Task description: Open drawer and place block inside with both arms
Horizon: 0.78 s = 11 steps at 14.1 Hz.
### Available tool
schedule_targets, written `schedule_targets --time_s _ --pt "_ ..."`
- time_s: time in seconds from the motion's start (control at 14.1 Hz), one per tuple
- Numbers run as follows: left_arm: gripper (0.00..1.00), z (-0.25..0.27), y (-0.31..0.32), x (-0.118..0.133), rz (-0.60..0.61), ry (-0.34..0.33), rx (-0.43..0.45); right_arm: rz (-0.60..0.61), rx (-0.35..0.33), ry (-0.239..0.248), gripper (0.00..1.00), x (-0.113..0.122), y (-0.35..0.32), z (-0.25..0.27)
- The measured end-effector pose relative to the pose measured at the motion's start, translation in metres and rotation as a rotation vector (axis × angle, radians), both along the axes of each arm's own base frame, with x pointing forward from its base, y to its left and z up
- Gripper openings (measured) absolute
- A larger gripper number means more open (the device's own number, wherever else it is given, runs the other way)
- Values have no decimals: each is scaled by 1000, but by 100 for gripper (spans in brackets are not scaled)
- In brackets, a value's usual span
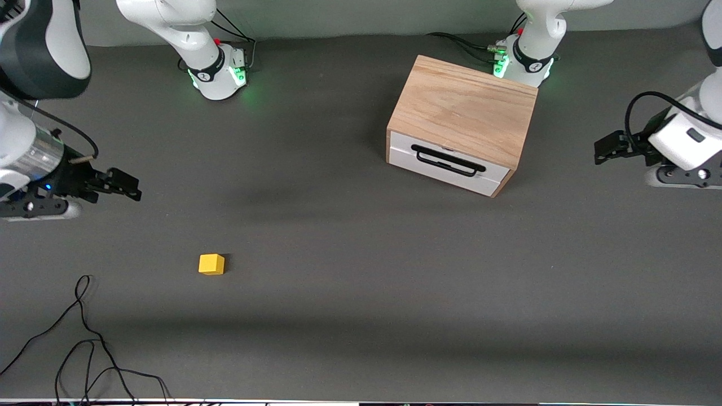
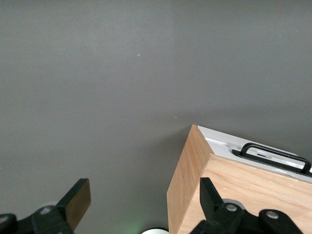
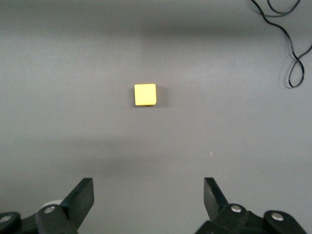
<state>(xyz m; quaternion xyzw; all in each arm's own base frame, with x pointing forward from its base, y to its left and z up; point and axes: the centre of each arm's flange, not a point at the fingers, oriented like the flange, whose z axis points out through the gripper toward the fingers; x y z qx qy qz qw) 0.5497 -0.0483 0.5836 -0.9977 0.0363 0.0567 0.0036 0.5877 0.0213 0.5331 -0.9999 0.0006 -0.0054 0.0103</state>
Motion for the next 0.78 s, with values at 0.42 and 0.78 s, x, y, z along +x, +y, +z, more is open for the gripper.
schedule_targets --time_s 0.42,0.78 --pt "100 7 -72 -15 217 21 27 -4 6 12 100 31 -3 -61" --pt "100 5 -197 -59 594 10 108 -13 19 0 100 65 -6 -150"
